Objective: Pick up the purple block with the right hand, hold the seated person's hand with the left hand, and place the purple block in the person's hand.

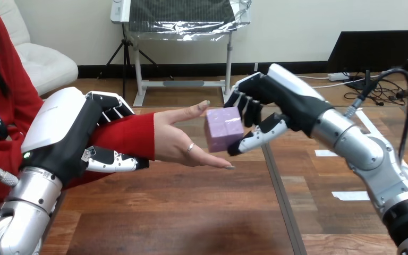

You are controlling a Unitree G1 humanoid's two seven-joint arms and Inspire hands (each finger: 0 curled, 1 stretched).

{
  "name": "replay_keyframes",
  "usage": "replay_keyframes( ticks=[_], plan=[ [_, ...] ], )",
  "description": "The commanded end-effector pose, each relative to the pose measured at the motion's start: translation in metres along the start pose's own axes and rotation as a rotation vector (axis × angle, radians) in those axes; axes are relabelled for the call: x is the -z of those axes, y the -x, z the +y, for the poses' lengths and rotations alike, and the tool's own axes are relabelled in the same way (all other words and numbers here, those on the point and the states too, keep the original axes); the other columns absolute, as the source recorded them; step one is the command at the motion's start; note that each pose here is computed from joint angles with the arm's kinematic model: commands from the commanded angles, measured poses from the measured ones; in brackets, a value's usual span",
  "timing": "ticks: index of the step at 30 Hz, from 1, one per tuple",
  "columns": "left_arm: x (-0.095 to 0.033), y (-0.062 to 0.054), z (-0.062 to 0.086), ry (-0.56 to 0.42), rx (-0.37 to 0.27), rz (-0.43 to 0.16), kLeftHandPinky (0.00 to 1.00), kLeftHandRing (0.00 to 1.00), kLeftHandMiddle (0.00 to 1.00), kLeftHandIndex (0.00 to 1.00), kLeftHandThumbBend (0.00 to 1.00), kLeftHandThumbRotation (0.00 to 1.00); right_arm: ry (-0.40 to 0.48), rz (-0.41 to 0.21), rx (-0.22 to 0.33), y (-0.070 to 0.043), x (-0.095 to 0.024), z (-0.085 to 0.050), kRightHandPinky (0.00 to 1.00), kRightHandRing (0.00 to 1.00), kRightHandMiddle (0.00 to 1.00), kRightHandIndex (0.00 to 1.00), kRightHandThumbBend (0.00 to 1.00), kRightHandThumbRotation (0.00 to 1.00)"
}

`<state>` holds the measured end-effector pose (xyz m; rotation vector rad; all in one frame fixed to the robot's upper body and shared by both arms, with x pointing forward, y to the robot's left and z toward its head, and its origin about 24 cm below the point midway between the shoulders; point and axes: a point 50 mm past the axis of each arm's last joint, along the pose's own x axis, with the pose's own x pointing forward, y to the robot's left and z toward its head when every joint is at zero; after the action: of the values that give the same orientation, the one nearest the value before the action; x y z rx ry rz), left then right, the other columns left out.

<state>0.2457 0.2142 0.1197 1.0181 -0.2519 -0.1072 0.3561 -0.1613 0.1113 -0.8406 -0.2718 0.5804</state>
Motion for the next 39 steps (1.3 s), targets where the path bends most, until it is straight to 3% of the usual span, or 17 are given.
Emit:
replay_keyframes(
  ticks=[1,14,24,39],
  plan=[
    [-0.020,-0.013,0.018,-0.013,-0.094,-0.103,0.37,0.41,0.45,0.45,0.85,0.00,-0.004,-0.090,0.031,-0.008,-0.020,-0.009,0.33,0.37,0.42,0.44,0.79,0.00],
    [-0.020,-0.014,0.018,-0.005,-0.091,-0.100,0.38,0.42,0.46,0.46,0.84,0.00,-0.019,-0.122,-0.019,-0.012,-0.030,0.001,0.33,0.37,0.42,0.45,0.76,0.00],
    [-0.020,-0.014,0.017,-0.006,-0.085,-0.092,0.38,0.42,0.46,0.46,0.84,0.00,-0.024,-0.162,-0.030,-0.013,-0.034,0.006,0.33,0.36,0.42,0.44,0.76,0.00],
    [-0.021,-0.014,0.015,-0.008,-0.081,-0.098,0.37,0.42,0.46,0.46,0.84,0.00,-0.020,-0.160,-0.040,-0.014,-0.037,0.007,0.30,0.34,0.40,0.44,0.76,0.00]
  ],
)
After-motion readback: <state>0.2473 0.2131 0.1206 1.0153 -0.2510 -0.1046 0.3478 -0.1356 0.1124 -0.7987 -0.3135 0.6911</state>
